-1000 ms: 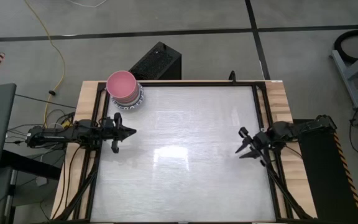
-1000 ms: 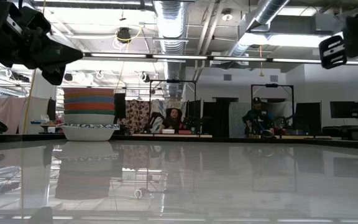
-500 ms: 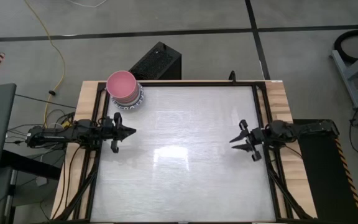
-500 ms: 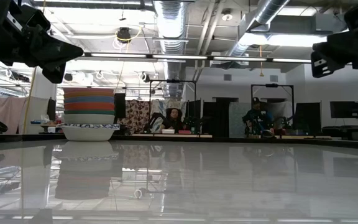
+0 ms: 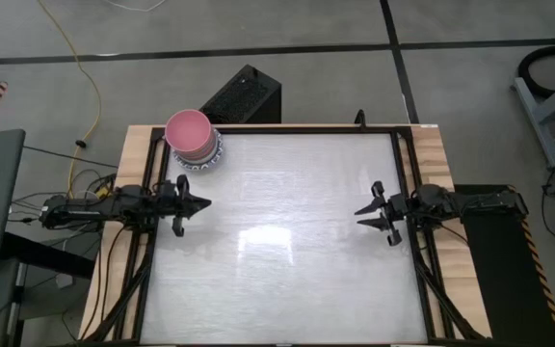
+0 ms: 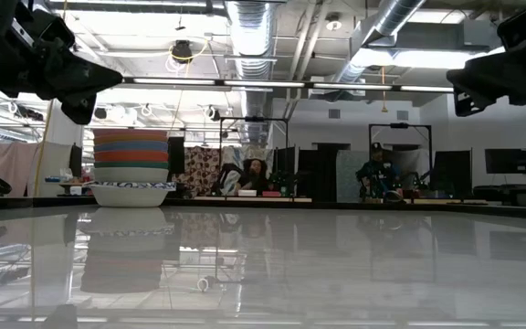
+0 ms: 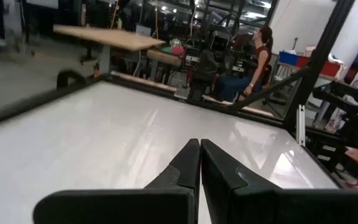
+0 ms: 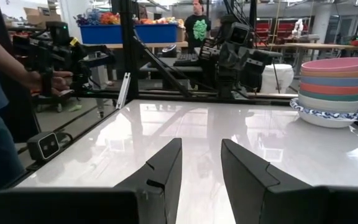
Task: Nest bowls inside each other
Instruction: Return To Home Position
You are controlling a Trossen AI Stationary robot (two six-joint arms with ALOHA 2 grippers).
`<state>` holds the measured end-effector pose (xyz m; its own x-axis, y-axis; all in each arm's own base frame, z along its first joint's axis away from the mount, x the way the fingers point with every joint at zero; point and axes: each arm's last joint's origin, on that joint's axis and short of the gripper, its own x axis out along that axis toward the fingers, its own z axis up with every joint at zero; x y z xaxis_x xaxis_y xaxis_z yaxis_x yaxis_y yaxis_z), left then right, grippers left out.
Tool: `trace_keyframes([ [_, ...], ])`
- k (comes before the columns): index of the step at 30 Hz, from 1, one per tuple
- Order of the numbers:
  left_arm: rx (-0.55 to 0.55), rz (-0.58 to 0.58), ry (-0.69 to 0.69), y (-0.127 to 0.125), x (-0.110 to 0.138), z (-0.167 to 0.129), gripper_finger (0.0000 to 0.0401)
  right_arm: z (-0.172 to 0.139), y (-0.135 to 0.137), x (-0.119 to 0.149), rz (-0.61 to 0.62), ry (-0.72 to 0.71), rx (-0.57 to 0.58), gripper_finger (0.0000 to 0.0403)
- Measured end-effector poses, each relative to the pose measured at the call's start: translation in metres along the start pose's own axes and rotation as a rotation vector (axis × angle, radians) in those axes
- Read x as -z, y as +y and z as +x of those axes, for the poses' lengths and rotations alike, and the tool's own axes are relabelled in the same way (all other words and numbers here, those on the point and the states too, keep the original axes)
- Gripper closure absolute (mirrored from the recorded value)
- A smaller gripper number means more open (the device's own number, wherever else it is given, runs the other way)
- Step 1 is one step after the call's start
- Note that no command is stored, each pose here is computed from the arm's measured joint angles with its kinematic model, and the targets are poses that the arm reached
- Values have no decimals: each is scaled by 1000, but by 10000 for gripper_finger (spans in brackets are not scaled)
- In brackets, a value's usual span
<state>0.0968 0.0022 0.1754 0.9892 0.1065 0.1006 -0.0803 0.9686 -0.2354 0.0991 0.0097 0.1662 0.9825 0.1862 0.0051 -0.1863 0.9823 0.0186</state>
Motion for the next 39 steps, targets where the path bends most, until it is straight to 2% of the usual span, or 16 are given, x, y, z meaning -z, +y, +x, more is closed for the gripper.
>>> trace_keyframes([
  [5,-12,-83,57,1,6,0,399,0,0,0,-1,0,-1,270],
  [39,-9,-85,57,1,5,0,399,0,0,0,-1,0,-4,270],
])
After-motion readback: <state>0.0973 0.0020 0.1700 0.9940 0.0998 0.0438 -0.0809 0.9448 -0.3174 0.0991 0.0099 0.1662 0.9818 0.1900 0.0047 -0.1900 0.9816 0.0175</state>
